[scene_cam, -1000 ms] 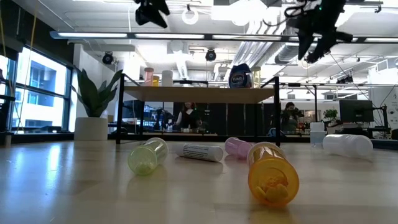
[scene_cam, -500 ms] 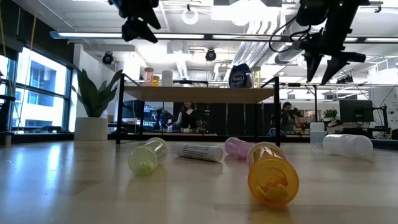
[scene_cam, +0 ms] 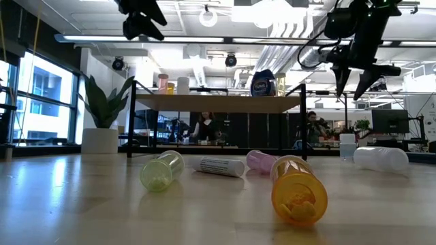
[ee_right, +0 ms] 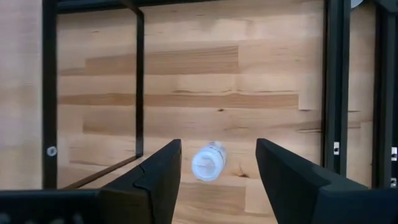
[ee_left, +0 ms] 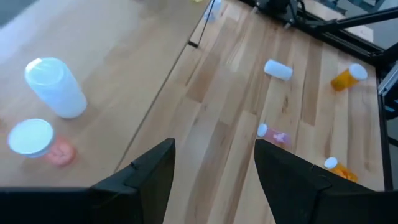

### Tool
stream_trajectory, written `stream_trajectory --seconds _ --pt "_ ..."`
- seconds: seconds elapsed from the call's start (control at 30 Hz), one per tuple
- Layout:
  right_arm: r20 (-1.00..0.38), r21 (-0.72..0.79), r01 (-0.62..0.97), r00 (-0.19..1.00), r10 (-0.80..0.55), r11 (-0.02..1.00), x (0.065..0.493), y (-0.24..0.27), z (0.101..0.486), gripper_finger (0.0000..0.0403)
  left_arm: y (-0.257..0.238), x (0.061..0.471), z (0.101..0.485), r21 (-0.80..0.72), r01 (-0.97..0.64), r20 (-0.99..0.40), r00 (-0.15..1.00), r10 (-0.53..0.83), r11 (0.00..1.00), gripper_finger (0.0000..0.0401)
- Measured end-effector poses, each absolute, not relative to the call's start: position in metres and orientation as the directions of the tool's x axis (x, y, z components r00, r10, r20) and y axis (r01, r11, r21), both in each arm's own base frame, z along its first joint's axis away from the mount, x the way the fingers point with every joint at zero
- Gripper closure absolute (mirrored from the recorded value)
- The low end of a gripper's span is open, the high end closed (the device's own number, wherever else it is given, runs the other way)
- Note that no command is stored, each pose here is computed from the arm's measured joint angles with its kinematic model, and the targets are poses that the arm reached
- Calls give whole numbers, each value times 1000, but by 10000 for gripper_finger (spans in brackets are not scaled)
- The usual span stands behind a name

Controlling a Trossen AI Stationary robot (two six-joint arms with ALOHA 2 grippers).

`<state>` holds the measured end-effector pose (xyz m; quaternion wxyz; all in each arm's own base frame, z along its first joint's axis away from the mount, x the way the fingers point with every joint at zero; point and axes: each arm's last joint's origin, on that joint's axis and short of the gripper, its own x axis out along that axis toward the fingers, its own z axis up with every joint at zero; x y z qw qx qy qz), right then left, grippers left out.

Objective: Pick and place medicine bottles onto shelf by color
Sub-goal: Put the transparent pill bottle on the shelf

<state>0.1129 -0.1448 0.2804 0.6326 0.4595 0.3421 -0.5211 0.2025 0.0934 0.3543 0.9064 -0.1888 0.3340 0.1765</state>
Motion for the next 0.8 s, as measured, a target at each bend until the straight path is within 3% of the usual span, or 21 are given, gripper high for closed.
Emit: stream_trajectory --seconds 0.37,0.6,0.8 --pt "-962 208 977 196 -192 -45 117 -167 257 202 88 190 364 -192 -418 -637 741 212 888 194" --pt "-974 194 980 187 -129 -37 121 -168 250 203 87 187 363 -163 -423 -658 720 221 891 194" --pt "-990 108 994 108 -87 3 122 -148 254 203 87 187 363 -157 -419 -657 720 222 894 194"
